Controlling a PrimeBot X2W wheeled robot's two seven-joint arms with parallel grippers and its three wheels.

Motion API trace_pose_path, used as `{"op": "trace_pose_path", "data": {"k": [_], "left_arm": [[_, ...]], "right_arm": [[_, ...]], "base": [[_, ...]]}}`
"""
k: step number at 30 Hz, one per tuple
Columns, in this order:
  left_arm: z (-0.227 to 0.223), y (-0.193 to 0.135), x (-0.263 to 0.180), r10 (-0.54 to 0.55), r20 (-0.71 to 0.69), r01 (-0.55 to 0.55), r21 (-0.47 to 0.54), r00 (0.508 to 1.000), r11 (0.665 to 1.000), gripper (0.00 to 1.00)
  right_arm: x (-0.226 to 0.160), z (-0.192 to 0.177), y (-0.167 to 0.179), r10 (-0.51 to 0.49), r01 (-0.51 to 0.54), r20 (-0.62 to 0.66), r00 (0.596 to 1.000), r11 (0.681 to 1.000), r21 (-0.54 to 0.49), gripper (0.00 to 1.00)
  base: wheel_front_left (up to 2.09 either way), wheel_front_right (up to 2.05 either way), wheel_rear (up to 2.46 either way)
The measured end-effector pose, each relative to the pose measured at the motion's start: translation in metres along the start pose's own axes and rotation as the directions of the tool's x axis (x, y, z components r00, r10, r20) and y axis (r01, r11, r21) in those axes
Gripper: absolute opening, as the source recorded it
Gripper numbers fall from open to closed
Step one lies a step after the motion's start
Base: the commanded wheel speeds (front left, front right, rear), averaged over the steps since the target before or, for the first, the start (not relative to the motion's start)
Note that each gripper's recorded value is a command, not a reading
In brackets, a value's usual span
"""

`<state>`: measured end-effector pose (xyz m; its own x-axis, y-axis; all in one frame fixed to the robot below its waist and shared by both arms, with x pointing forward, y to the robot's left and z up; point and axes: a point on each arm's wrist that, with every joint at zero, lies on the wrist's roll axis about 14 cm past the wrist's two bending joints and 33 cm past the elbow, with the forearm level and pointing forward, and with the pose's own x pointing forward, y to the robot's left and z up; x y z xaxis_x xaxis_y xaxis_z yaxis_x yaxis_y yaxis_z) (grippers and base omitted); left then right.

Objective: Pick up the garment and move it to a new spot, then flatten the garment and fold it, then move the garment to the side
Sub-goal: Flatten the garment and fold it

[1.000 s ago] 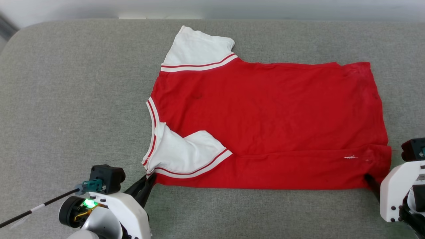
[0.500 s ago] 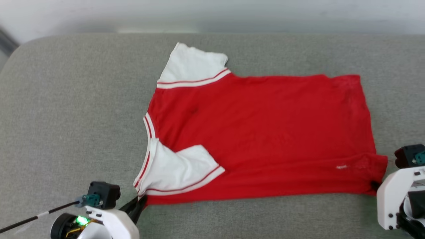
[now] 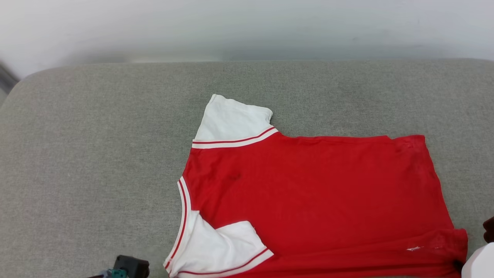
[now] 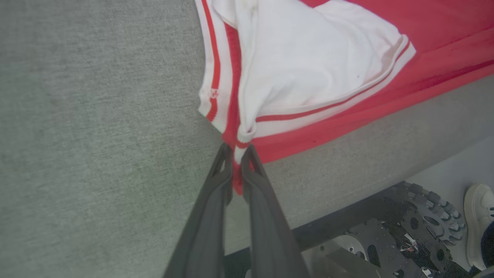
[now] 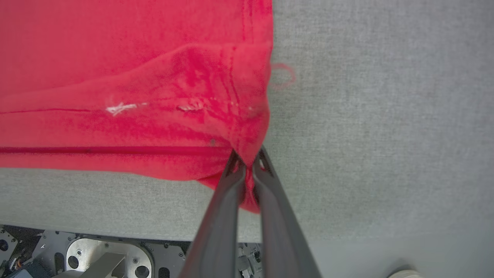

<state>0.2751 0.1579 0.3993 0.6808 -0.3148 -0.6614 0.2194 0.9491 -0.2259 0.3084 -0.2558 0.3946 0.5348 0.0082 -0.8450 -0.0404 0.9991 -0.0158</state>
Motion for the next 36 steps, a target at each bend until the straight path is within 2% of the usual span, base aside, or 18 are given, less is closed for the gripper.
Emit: {"op": "trace_pose_path", "data": {"k": [4, 5, 6, 7, 8, 14, 19, 25, 28, 32, 36], "left_arm": [[-0.012, -0.004, 0.004, -0.013, -0.031, 0.013, -0.018, 0.999, 1.000, 0.00], [-0.013, -0.003, 0.005, -0.012, -0.036, 0.012, -0.018, 0.999, 1.000, 0.05], [-0.015, -0.002, 0.005, -0.013, -0.040, 0.013, -0.015, 0.999, 1.000, 0.05], [-0.014, -0.001, 0.007, -0.008, -0.033, 0.008, -0.008, 0.999, 1.000, 0.38], [-0.010, 0.000, 0.009, -0.005, -0.017, 0.005, -0.007, 1.000, 1.000, 1.00], [0.035, -0.002, 0.012, -0.025, 0.204, 0.028, -0.012, 0.979, 1.000, 1.00], [0.070, 0.009, 0.004, 0.006, 0.388, -0.015, 0.020, 0.922, 1.000, 1.00], [0.118, 0.006, -0.012, -0.002, 0.601, -0.032, 0.045, 0.799, 0.998, 1.00], [0.136, 0.001, -0.020, -0.009, 0.662, -0.039, 0.059, 0.750, 0.998, 1.00], [0.164, -0.005, -0.034, -0.003, 0.751, -0.047, 0.045, 0.660, 0.998, 1.00], [0.168, -0.007, -0.039, 0.000, 0.780, -0.038, 0.030, 0.626, 0.999, 1.00]], "right_arm": [[0.003, -0.006, 0.002, 0.003, -0.003, -0.011, 1.000, 1.000, -0.001, 0.00], [0.004, -0.008, 0.004, 0.008, -0.008, -0.015, 1.000, 1.000, 0.001, 0.00], [0.006, -0.010, 0.005, 0.011, -0.011, -0.017, 1.000, 1.000, 0.000, 0.00], [0.007, -0.010, 0.006, 0.012, -0.012, -0.014, 1.000, 1.000, -0.006, 0.20], [0.008, -0.009, 0.008, 0.014, -0.014, -0.006, 1.000, 1.000, -0.011, 1.00], [0.006, 0.025, 0.012, 0.028, -0.024, 0.135, 0.991, 0.999, -0.031, 1.00], [-0.010, 0.066, 0.008, 0.020, -0.013, 0.332, 0.943, 1.000, -0.023, 1.00], [-0.043, 0.118, 0.015, 0.036, -0.024, 0.601, 0.798, 0.999, -0.029, 1.00], [-0.060, 0.133, 0.022, 0.051, -0.042, 0.704, 0.708, 0.999, -0.030, 1.00], [-0.074, 0.142, 0.030, 0.060, -0.070, 0.790, 0.610, 0.997, -0.022, 1.00], [-0.084, 0.146, 0.033, 0.052, -0.086, 0.847, 0.529, 0.996, -0.008, 1.00]], "base": [[0.00, 0.00, 0.00], [0.00, 0.00, 0.00], [0.00, 0.00, 0.00], [0.00, 0.00, 0.00], [0.00, 0.00, 0.00], [0.00, 0.00, 0.00], [0.00, 0.00, 0.00], [0.00, 0.00, 0.00], [0.00, 0.00, 0.00], [0.00, 0.00, 0.00], [0.00, 0.00, 0.00]]}}
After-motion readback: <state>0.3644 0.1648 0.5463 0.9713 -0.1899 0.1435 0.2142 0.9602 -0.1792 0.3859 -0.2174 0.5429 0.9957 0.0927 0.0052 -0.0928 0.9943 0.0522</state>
